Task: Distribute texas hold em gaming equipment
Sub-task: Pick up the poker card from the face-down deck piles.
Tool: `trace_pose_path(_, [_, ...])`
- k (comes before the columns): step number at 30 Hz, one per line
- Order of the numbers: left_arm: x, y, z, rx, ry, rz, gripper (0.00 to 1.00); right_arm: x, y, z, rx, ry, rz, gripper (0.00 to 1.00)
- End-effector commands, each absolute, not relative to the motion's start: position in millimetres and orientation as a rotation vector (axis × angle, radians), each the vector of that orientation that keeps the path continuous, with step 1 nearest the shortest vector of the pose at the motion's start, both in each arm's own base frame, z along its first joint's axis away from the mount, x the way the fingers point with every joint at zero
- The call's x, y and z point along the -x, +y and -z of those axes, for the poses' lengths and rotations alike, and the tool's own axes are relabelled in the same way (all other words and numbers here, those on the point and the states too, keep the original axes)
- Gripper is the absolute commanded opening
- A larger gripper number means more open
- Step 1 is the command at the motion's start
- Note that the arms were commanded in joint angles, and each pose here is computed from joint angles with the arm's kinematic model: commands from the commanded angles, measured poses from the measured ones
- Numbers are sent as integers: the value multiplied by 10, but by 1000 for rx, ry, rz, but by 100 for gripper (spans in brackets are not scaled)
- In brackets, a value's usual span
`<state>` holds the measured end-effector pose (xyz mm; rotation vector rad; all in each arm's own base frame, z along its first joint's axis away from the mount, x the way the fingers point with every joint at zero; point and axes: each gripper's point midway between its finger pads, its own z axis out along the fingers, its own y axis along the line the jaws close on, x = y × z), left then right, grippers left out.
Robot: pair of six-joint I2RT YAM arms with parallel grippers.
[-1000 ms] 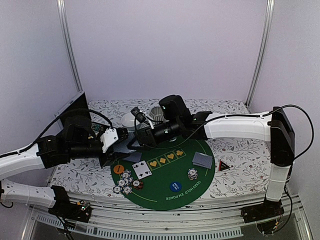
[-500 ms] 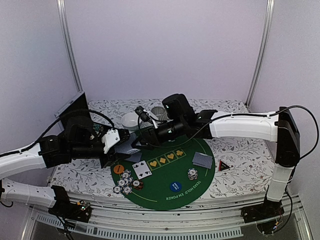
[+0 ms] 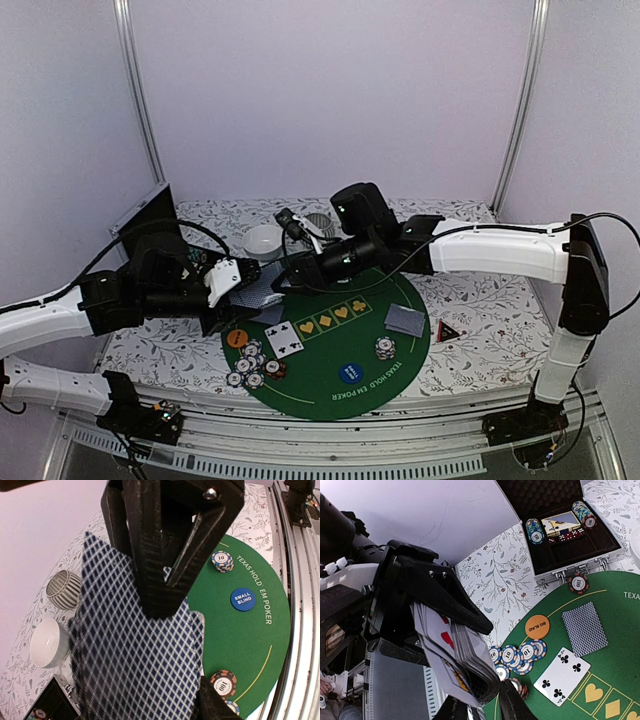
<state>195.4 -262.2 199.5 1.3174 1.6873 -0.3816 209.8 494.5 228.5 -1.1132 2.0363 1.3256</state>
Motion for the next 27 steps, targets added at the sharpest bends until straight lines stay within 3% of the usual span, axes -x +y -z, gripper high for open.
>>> trace_pose_path(1, [-1977,-2645,-2071,-1299,1672,387,43,-2088,4831,-2429,1105,2023,-1308,20])
trace_pose_path(4, [-1977,-2644,-2071,-1299,1672,387,43,-2080,4798,-2456,1105,2027,-1293,20])
trace_pose_path(13, [-1978,-2644,-2067,-1301,1672,386,43,-2076,4704,-2492,1102,2043,-1251,4])
trace_pose_path(22, [-2008,-2627,-2053,-1294,1681,367,42,-2078,4440,-2796,1083,1988,-1189,2])
trace_pose_path(27, [-2128,-2558,-2086,-1232,1702,308,43,-2351,4046,-2893,962,1972,-972,2])
